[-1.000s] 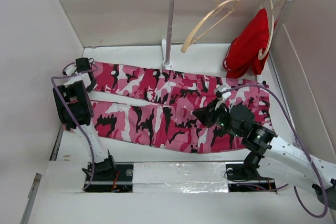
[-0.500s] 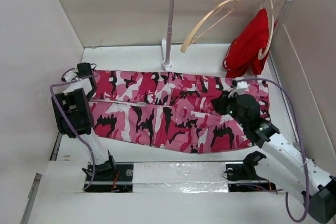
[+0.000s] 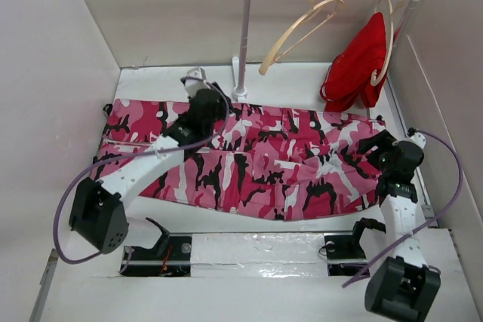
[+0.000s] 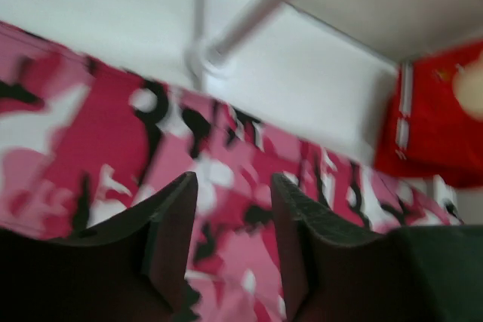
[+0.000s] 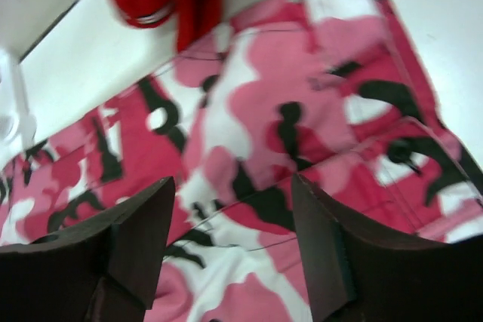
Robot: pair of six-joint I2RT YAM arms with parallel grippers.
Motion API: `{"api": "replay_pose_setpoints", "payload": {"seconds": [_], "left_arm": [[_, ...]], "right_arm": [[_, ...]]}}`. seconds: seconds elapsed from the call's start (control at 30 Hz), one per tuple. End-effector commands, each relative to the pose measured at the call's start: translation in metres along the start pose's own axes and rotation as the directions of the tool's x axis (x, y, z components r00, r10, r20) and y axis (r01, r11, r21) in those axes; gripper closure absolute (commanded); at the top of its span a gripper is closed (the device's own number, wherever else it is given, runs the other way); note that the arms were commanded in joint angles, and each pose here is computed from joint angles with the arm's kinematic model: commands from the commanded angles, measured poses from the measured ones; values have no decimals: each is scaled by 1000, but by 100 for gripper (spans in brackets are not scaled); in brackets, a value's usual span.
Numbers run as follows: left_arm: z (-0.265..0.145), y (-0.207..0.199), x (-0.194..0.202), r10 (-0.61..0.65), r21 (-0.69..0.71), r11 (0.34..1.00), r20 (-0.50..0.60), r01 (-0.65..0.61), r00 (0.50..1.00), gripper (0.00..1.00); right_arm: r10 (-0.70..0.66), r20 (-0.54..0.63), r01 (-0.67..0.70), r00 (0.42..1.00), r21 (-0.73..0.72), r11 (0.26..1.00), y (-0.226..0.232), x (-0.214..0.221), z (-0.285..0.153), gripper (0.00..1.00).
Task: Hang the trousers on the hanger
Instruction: Flatten out the trousers at the center of the board.
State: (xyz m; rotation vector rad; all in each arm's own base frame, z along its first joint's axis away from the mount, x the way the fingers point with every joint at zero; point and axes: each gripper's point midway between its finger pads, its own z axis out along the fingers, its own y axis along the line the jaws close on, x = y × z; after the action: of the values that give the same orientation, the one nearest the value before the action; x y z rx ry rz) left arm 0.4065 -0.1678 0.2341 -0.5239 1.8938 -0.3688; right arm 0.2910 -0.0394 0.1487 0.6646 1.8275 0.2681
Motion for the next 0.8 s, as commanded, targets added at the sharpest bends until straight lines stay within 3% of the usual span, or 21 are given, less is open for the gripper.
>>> {"api": "replay_pose_setpoints", "payload": {"seconds": [0.0, 0.07, 0.1, 0.17, 0.33, 0.47, 0.53, 0.57, 0.63, 0.67, 0.7, 0.77], "left_arm": [[-31, -33, 30, 19, 176, 984, 0, -19, 1000, 61], [-54, -43, 76, 95, 268, 960, -57, -77, 994, 78], [-67, -57, 79, 93, 338, 938, -39, -75, 995, 100], [-97, -67, 117, 175, 418, 898, -55, -137, 983, 100], [-140, -77, 156, 312, 509, 820, -13, -263, 950, 100], [-157, -81, 179, 385, 585, 748, 4, -314, 923, 86], [-160, -79, 184, 431, 598, 716, 28, -360, 902, 85], [-163, -76, 190, 444, 607, 705, 27, -368, 896, 85], [-171, -80, 186, 416, 646, 685, 34, -337, 909, 85], [-174, -80, 186, 402, 657, 684, 23, -317, 915, 85], [-181, -81, 183, 398, 675, 674, 9, -299, 918, 85], [-191, -80, 187, 390, 721, 641, -13, -262, 921, 85]], "right_arm": [[87, -7, -87, 996, -140, 986, 10, -8, 3, 26], [126, 2, -124, 992, -149, 981, 4, -10, 7, 20], [141, 8, -139, 990, -135, 981, 0, -12, 9, 11], [171, 34, -169, 985, -58, 984, -16, -16, 16, 7], [230, 123, -233, 965, 12, 972, -31, -44, 35, 2], [238, 103, -243, 966, 49, 969, -37, -59, 56, 3], [232, 71, -235, 970, 33, 971, -41, -67, 65, 11], [238, 68, -242, 969, 49, 969, -47, -67, 67, 20], [281, 104, -292, 954, 114, 950, -68, -68, 73, 73], [275, 135, -288, 952, 88, 954, -68, -72, 78, 92], [278, 149, -292, 949, 78, 953, -72, -74, 80, 97], [245, 134, -259, 960, 98, 961, -81, -77, 92, 85]]}}
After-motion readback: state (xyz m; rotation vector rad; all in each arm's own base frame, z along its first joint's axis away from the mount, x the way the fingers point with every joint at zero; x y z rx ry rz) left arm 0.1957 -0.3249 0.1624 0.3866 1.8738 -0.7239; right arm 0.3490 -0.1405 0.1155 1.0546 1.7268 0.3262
